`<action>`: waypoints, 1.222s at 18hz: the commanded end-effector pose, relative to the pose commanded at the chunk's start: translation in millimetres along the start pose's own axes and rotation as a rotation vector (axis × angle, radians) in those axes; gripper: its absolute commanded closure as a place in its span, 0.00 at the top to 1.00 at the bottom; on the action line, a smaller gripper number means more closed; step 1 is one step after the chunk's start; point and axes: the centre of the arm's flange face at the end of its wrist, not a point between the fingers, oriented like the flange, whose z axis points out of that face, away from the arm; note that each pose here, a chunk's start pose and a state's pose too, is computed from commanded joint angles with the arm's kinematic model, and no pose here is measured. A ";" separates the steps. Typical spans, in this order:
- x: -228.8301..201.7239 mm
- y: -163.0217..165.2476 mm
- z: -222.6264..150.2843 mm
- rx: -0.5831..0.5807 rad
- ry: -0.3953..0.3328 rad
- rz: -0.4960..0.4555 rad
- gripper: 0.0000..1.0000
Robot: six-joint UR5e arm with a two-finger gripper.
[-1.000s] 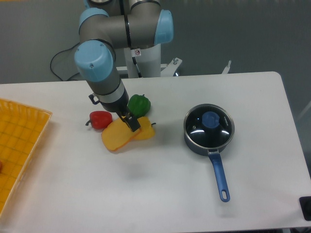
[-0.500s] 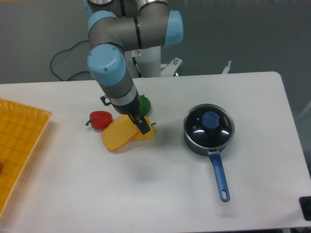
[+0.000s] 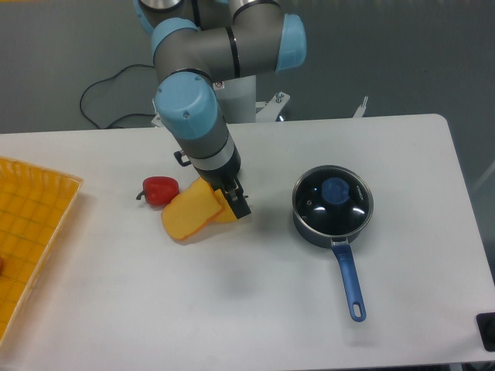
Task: Open the lid
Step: 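Lift the gripper and move it over the black saucepan's lid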
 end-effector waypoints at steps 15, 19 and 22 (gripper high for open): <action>-9.5 91.0 37.2 0.063 0.050 0.194 1.00; -11.6 116.4 47.4 0.079 0.057 0.234 1.00; -16.1 135.5 54.3 0.089 0.054 0.271 1.00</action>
